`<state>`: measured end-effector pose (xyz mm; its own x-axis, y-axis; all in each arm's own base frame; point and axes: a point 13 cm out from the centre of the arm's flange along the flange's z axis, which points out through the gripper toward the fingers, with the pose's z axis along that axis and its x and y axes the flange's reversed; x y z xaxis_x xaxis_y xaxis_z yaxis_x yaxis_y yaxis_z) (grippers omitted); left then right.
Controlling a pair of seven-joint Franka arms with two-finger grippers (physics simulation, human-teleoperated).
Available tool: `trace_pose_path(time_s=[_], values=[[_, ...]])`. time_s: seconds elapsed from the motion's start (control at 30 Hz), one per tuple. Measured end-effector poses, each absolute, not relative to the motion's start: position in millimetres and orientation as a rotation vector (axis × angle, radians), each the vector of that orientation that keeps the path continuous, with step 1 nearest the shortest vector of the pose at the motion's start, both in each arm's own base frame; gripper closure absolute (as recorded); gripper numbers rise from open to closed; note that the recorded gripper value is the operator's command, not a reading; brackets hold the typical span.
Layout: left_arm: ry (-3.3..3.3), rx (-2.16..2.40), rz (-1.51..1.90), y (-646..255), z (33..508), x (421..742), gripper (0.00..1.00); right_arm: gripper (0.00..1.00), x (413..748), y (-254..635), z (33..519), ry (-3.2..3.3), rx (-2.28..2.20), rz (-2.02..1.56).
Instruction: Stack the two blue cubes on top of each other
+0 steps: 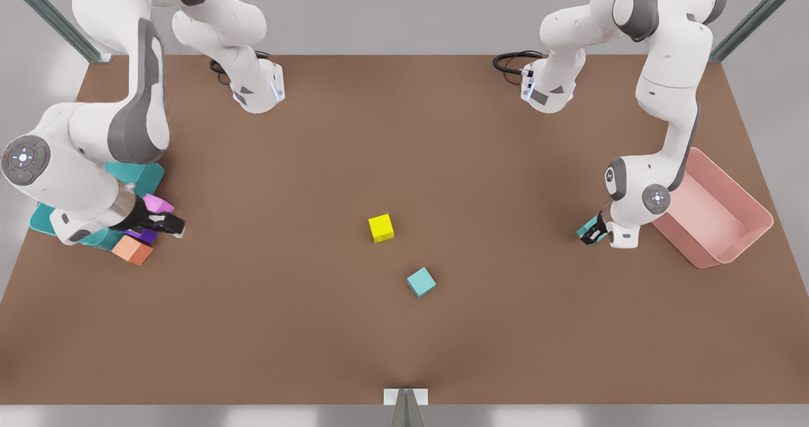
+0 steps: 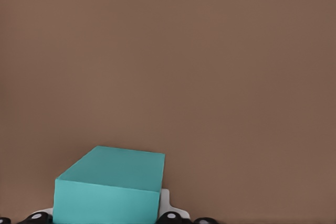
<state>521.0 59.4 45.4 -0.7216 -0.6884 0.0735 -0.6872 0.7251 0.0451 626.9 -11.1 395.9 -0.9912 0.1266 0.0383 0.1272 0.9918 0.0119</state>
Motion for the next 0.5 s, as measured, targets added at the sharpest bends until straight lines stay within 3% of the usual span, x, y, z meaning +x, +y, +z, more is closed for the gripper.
trace_pose_path(time_s=[0.1, 0.17, 0.23, 0.5], values=[[-2.855, 1.138, -0.021, 57.9, 56.6, 528.0, 0.33, 0.00, 552.5, -22.7, 318.0, -2.957, -0.209, -0.037], [-2.877, 1.136, -0.019, 54.9, 73.5, 537.3, 0.34, 0.00, 521.2, -20.3, 280.3, -2.938, -0.197, -0.043], [-2.888, 1.131, -0.017, 51.0, 85.7, 545.4, 0.39, 0.00, 522.0, -19.1, 272.9, -2.978, -0.185, -0.046], [-3.019, 0.919, 0.008, -53.3, 155.3, 605.5, 0.39, 0.00, 548.1, -11.1, 286.4, -3.108, -0.133, -0.049]])
